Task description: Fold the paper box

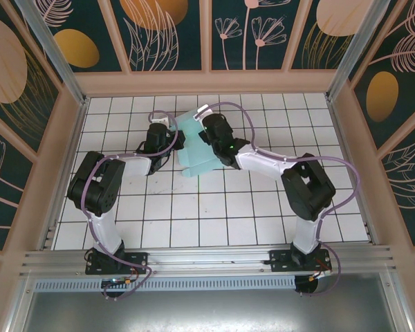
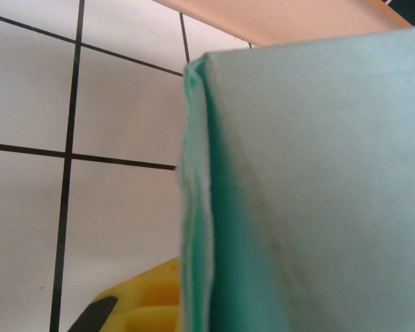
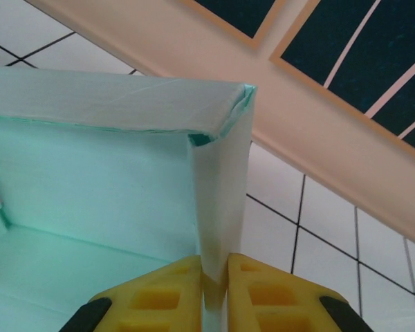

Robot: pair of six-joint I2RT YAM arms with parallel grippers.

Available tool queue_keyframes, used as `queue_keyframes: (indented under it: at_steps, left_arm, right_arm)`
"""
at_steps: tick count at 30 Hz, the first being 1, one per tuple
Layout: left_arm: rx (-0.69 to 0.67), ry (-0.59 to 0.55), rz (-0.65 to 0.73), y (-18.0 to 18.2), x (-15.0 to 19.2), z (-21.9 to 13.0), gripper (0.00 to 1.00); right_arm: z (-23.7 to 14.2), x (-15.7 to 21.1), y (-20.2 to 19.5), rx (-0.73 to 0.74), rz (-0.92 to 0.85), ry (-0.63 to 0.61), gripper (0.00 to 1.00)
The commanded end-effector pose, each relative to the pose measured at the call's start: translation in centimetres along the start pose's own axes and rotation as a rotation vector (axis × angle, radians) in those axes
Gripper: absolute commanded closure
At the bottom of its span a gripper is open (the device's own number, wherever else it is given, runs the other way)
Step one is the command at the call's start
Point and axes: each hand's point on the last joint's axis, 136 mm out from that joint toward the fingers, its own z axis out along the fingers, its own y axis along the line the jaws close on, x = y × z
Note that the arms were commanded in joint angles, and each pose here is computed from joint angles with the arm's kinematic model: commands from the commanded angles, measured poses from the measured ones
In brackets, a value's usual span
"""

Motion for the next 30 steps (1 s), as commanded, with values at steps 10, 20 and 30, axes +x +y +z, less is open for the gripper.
queue_keyframes:
  at_steps: [10,20,30]
  left_arm:
    - [0.156,-0.027,0.038,-4.3,-1.6,-0.4,1.0]
    - [0.156,-0.022,0.035,-4.2,-1.4,-0.2,1.0]
    - [0.167,-0.038,0.038,-4.8,-2.2,0.0,1.0]
  right_arm:
    - [1.4,-1.9,0.0,0.132,-0.052,-0.038,0.81]
    - [2.3,-2.4,0.0,0.157,-0.076,-0.04,0.81]
    - [2.9,-2.3,0.3,0.147,-0.085,-0.035,0.75]
